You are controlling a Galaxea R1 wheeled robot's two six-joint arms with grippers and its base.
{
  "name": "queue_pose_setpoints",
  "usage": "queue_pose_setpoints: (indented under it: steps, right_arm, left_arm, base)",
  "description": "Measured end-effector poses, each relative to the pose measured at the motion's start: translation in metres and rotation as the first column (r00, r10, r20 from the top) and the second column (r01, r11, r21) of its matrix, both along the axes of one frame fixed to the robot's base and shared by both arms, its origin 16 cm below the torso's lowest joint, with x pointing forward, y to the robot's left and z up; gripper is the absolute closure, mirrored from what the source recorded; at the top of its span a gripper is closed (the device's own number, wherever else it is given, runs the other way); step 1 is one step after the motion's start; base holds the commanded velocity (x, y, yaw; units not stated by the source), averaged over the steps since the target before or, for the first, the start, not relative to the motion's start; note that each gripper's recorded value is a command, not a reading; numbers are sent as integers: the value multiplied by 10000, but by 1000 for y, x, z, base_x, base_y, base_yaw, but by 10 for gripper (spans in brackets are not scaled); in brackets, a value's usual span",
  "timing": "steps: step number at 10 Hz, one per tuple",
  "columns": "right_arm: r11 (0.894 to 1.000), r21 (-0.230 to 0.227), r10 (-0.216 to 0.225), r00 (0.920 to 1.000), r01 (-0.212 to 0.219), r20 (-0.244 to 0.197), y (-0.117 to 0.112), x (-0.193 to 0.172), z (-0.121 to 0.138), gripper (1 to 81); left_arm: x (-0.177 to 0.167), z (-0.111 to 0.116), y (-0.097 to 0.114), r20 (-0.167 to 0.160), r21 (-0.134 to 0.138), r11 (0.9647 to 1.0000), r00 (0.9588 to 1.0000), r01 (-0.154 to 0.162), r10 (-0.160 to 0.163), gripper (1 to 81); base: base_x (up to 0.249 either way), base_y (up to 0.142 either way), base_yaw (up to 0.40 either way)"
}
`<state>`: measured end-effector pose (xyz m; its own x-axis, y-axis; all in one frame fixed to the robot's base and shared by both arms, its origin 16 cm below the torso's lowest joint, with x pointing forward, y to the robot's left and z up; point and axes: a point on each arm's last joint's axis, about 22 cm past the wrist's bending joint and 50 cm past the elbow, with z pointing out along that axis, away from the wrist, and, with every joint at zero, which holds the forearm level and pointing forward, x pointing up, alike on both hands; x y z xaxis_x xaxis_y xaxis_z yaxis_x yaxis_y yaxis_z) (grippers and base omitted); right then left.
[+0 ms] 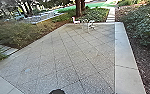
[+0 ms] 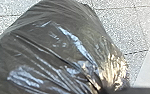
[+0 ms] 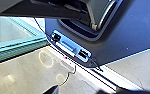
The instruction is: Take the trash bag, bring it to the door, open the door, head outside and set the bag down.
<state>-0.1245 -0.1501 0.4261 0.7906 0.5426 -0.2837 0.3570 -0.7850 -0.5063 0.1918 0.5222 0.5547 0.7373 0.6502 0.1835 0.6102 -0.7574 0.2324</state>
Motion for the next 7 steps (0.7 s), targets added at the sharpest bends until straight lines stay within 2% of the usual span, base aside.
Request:
queue_pose_setpoints:
  steps: [1,2,3,5,6,7]
  right_arm:
    - [10000,-12,-17,10000,17,-14,0,0,0,10]
    - [10000,-12,-17,10000,17,-17,0,0,0,10]
    - [10000,-5,-24,10000,24,-31,1,-1,0,10]
    - [10000,-37,-16,10000,16,-11,0,0,0,10]
    - [10000,-53,-11,10000,11,-6,-1,0,-1,10]
    - [10000,-62,-12,10000,12,4,-1,0,-1,10]
  left_arm:
    - [15,7,3,53,-8,10000,10000,72,-72,811]
    - [21,12,6,-45,-75,9999,9999,129,-129,811]
    - [19,13,10,-126,-57,9999,9999,88,-88,10]
    - [12,12,12,-248,-57,9999,9996,99,-101,10]
    - [9,10,8,-324,-148,9998,9994,135,-140,10]
    - [-2,4,-2,-558,-366,9990,9981,254,-274,10]
  base:
    - [0,0,0]
    - [0,0,0]
    - [0,0,0]
    - [0,0,0]
    - [0,0,0]
    - [0,0,0]
